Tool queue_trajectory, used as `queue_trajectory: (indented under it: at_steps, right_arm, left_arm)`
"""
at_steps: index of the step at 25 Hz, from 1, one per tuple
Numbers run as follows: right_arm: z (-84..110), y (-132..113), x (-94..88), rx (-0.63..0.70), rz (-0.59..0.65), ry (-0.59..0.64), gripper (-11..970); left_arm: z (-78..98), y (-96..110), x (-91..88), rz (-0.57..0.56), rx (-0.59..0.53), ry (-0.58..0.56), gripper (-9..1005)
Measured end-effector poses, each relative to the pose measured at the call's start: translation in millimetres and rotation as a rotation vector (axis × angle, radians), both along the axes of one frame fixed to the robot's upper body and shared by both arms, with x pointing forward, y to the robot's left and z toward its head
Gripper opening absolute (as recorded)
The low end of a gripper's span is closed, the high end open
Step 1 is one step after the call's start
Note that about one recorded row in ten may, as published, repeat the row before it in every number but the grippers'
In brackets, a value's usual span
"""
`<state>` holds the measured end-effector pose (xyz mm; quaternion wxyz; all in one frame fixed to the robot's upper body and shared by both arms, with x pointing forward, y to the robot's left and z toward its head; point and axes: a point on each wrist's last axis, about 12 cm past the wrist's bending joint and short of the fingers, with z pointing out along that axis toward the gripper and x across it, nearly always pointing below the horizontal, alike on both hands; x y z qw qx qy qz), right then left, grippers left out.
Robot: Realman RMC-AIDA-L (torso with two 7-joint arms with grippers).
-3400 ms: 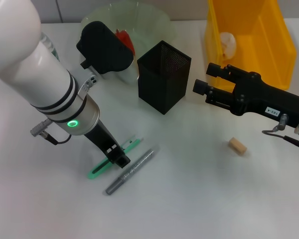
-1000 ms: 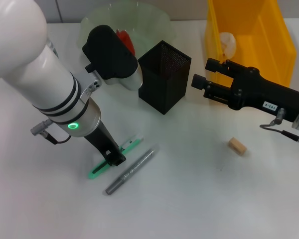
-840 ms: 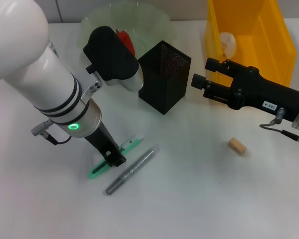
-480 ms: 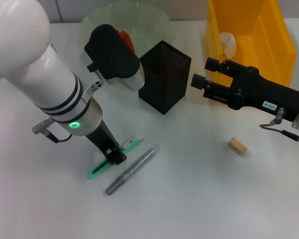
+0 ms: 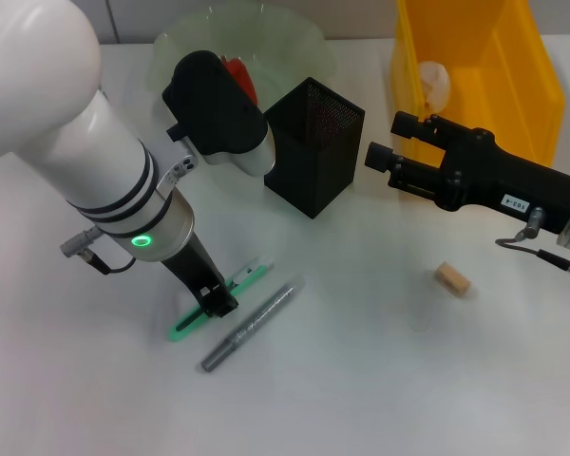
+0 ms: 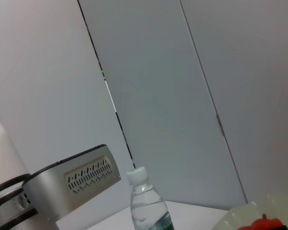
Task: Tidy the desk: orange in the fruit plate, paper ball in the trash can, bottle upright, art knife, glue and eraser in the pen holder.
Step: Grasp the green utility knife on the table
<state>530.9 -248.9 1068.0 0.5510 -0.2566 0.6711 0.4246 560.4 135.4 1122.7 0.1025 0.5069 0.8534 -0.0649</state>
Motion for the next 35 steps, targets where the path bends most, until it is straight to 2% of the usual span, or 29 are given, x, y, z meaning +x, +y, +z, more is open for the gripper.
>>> queue_trajectory:
  at_steps: [25,35]
  right_arm:
    - [0.5,0.6,1.6,-0.003,-0.002,-0.001,730]
    - [1.4,1.3,0.9,0.003,0.007,-0.005,730]
  left_arm:
    - [-3.0,0.3,-0.9,-0.002,0.008,0.006,318]
    - [-3.4,-0.4,-1.3,-0.006,0.011,0.006,270]
